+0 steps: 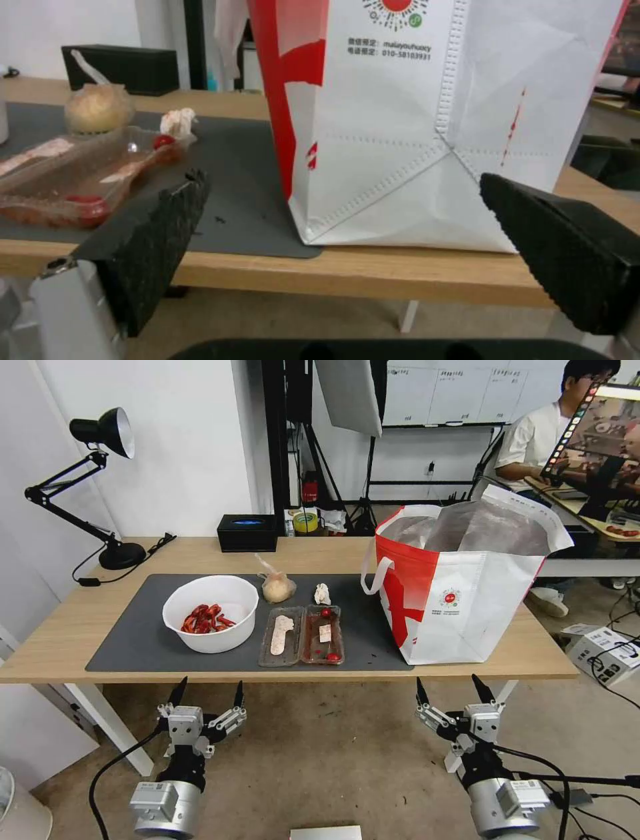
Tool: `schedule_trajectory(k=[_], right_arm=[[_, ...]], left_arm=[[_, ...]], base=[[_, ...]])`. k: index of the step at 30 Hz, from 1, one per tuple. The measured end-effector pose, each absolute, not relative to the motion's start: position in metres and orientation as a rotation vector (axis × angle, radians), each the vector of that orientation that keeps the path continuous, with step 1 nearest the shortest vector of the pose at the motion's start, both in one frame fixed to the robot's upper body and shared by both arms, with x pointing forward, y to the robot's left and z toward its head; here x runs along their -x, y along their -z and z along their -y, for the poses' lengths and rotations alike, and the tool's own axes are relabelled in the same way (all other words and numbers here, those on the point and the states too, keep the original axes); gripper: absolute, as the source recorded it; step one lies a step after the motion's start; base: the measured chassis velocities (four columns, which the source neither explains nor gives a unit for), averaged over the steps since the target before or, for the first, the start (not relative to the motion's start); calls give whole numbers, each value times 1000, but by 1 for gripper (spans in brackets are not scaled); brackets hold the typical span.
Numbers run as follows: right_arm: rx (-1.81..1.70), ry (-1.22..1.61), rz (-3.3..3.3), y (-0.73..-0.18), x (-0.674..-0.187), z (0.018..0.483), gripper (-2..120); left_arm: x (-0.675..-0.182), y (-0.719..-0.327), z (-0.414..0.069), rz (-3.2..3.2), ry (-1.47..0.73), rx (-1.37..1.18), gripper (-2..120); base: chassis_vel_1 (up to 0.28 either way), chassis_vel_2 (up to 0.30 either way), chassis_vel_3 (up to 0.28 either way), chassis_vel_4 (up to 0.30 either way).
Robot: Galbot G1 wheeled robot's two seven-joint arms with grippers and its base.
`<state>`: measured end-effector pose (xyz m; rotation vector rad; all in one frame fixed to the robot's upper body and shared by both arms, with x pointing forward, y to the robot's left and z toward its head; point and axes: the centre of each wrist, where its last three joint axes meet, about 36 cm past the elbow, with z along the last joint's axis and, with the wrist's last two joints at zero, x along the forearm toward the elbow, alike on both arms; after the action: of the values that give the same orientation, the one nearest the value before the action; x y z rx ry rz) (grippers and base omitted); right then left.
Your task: Pick up the trash from the table and place it into the takeout bag.
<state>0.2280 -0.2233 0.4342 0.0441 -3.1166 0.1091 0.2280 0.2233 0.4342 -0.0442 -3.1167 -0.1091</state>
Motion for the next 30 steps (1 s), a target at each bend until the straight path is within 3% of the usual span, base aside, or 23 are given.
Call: schedule_trajectory(k=[23, 30], right_arm=[[-60, -116, 3108, -435, -229, 227, 100], [-166, -133, 3050, -446, -240, 246, 100]], left_arm=[[-228, -435, -224, 3114, 106, 42, 100], [-226, -459, -237, 3029, -19, -22, 100]], base=[[0, 0, 0, 0], [0, 0, 0, 0]])
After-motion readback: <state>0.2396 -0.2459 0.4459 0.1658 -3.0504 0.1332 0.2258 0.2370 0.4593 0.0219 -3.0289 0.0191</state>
